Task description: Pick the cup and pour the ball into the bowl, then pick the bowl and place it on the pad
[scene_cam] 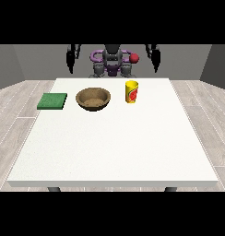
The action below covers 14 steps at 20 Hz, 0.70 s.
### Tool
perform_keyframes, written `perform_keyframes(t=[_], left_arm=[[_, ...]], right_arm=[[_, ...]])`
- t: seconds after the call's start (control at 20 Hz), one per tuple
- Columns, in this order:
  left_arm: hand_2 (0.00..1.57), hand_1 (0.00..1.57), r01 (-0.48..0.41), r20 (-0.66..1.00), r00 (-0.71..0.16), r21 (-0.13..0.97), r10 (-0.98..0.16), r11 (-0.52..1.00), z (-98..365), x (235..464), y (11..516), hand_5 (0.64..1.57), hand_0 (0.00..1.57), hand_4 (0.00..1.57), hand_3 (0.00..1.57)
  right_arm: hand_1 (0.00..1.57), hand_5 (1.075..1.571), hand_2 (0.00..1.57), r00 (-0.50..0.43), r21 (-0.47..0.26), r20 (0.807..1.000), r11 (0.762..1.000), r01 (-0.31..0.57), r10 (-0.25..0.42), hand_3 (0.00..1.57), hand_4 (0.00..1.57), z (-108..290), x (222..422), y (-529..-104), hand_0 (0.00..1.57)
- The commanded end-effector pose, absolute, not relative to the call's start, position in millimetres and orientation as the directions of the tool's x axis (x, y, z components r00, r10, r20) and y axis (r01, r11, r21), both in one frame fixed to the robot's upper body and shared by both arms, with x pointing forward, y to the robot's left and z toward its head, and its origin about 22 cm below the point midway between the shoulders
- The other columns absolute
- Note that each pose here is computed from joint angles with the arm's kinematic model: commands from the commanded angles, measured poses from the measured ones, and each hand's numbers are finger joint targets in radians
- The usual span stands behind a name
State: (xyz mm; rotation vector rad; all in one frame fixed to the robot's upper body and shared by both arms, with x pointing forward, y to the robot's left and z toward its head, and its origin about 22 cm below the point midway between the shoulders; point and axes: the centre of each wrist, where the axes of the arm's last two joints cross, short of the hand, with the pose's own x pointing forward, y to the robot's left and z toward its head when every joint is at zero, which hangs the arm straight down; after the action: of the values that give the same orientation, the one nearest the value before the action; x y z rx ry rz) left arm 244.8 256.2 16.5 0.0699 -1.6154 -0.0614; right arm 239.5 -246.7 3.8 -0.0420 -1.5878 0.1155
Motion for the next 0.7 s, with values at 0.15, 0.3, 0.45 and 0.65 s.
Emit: perform_keyframes(t=[0.15, 0.3, 0.45, 0.65], left_arm=[[0.0, 0.0, 0.004, 0.992, -0.062, 0.11, -0.109, 0.994, 42.3, 245.5, 261.4, 1.557, 0.0, 0.0, 0.0], [0.0, 0.0, -0.02, 0.997, -0.043, -0.057, 0.056, 0.998, 62.8, 250.9, 252.2, 1.557, 0.0, 0.0, 0.0], [0.0, 0.0, -0.039, 0.993, -0.11, -0.054, 0.05, 0.998, 75.9, 254.5, 257.7, 1.558, 0.0, 0.0, 0.0], [0.0, 0.0, -0.057, 0.984, -0.176, -0.038, 0.028, 0.998, 67.8, 256.3, 277.3, 1.547, 0.0, 0.0, 0.0]], right_arm=[[0.0, 1.569, 0.0, -0.037, -0.133, 0.991, 0.99, -0.039, 0.131, 0.0, 0.0, 28.7, 240.1, -254.9, 0.0], [0.0, 1.569, 0.0, 0.005, -0.038, 0.999, 0.999, -0.014, 0.038, 0.0, 0.0, 37.5, 231.9, -302.8, 0.0], [0.0, 1.569, 0.0, -0.046, -0.036, 0.998, 0.999, -0.01, 0.036, 0.0, 0.0, 49.2, 230.3, -334.1, 0.0], [0.0, 1.57, 0.0, -0.121, -0.015, 0.993, 1.0, -0.023, 0.012, 0.0, 0.0, 52.3, 230.8, -328.7, 0.0]])
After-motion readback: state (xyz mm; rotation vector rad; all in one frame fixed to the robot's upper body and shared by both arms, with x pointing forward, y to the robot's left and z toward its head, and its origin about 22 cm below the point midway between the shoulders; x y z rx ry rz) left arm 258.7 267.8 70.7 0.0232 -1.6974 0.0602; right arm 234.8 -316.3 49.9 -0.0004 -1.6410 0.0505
